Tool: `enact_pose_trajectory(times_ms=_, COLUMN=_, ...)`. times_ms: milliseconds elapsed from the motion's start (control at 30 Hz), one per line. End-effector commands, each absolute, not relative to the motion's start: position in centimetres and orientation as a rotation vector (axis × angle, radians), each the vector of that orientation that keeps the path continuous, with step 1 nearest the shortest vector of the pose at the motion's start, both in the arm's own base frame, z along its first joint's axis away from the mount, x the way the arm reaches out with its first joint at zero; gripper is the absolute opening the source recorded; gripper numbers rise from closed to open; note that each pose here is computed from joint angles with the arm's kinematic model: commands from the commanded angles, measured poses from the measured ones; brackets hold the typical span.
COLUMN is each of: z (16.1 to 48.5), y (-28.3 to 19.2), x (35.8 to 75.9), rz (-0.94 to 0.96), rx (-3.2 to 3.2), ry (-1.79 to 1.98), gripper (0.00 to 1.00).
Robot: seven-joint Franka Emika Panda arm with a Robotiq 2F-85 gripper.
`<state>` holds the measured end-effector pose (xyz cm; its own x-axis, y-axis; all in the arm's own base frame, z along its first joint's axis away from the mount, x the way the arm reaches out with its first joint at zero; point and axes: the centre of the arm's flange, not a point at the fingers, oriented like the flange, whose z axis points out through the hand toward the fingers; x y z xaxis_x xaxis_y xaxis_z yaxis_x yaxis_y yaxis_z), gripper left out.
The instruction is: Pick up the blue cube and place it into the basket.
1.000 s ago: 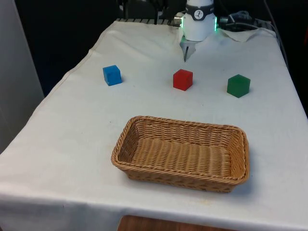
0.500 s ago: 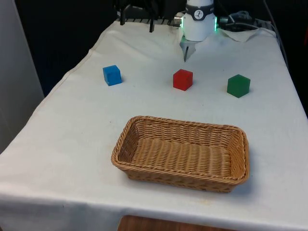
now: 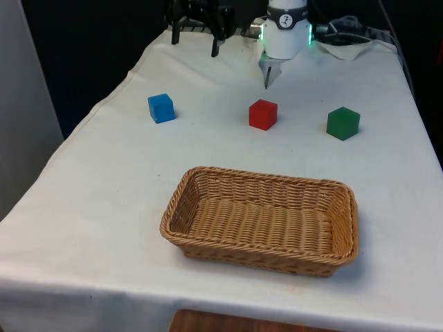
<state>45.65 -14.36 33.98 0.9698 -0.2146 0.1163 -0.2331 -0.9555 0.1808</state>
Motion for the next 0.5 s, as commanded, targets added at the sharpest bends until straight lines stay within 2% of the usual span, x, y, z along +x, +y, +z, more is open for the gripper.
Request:
enact_pose_trajectory(times_ms=0, z=33.8, y=-14.5, x=45.8, rz=0.158, rx=2.912, ry=-0.351, gripper=1.00)
enact_pose_trajectory(times_ms=467, z=32.1, y=-14.5, x=46.0, rz=0.156, rx=2.896, ry=-0.496, gripper=1.00)
